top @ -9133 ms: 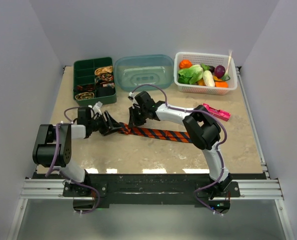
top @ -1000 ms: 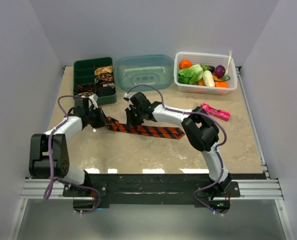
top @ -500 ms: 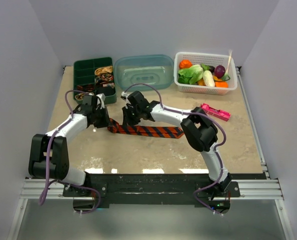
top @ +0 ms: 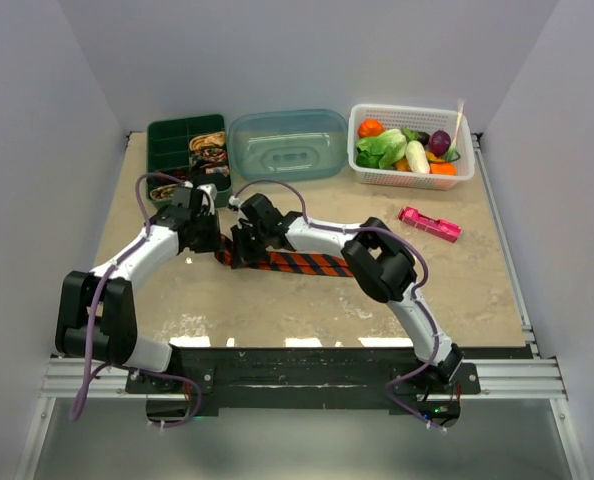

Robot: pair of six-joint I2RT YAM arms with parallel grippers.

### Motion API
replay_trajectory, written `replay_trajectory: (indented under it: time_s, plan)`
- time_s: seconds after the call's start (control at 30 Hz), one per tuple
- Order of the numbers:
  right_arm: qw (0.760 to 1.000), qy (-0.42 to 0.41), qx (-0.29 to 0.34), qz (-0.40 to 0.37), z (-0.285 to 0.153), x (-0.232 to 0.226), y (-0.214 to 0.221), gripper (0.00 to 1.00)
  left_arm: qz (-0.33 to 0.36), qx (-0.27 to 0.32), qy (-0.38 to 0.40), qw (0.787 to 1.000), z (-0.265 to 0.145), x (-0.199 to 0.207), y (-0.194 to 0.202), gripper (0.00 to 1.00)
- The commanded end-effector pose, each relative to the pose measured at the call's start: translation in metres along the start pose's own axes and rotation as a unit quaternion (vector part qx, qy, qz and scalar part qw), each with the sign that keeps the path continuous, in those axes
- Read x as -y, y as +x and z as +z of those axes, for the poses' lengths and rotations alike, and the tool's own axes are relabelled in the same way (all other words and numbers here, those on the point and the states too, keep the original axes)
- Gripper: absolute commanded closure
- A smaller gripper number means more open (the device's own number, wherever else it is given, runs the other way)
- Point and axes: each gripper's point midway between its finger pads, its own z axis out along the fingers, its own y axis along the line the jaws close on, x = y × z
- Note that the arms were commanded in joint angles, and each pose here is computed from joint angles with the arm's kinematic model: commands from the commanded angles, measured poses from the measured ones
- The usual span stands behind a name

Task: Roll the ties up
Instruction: Roll the tie at the center of the board.

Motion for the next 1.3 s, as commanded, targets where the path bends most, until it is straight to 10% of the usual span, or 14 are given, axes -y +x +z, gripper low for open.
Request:
replay_trajectory:
  time_s: [0.0,1.27]
  plan:
    - [0.999,-0.035,0.041,-0.002,-0.005,-0.026,-0.032,1.0,0.027,0.032,0.009,0.999,-0.011,0.014,-0.023,1.0]
    - [0.994,0.019,0.094,0.044,-0.099,0.038,-0.052,1.0,0.12,0.005,-0.176,0.977,-0.008,-0.003,-0.013,1.0]
